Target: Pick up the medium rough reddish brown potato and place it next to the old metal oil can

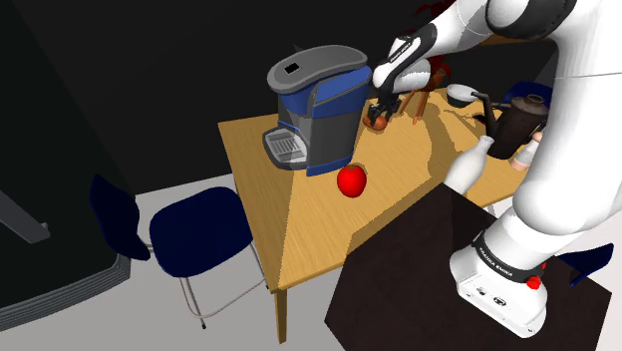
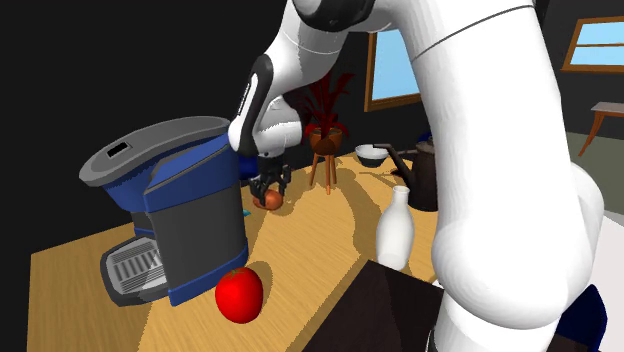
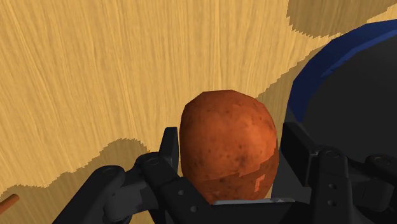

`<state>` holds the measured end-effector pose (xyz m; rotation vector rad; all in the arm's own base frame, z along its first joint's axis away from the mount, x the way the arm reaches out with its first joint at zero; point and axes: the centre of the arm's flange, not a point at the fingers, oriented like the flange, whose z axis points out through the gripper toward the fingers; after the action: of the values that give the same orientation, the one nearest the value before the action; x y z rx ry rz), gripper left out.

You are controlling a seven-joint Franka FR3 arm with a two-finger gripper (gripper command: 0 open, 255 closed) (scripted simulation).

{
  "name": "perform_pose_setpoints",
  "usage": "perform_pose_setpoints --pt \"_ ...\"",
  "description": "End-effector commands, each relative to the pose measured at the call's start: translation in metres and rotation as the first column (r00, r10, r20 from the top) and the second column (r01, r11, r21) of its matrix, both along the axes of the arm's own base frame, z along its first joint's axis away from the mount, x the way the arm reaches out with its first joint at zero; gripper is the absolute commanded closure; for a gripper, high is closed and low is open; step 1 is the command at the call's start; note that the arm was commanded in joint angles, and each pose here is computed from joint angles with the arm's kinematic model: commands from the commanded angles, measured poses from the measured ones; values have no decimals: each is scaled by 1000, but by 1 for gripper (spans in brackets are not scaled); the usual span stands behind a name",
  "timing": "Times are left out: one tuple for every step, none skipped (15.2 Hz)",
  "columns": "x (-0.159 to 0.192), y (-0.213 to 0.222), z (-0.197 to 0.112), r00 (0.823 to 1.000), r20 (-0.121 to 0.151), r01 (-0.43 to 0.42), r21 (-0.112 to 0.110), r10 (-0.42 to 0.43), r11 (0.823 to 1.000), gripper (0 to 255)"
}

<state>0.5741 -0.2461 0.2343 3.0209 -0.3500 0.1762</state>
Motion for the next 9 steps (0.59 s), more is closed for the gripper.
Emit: perform_pose_setpoints --pt "-1 0 12 1000 0 0 0 0 1000 255" --pt "-1 0 17 1000 0 0 0 0 1000 255" --pt "-1 0 22 1000 0 0 0 0 1000 255" --pt "-1 0 27 1000 0 0 0 0 1000 255" --pt "-1 0 33 1000 0 0 0 0 1000 255" --pt "-1 0 38 1000 0 0 0 0 1000 255" --pt "-1 0 43 1000 0 0 0 0 1000 255" --pt "-1 0 48 1000 0 0 0 0 1000 255" --pt "-1 0 54 1000 0 0 0 0 1000 255"
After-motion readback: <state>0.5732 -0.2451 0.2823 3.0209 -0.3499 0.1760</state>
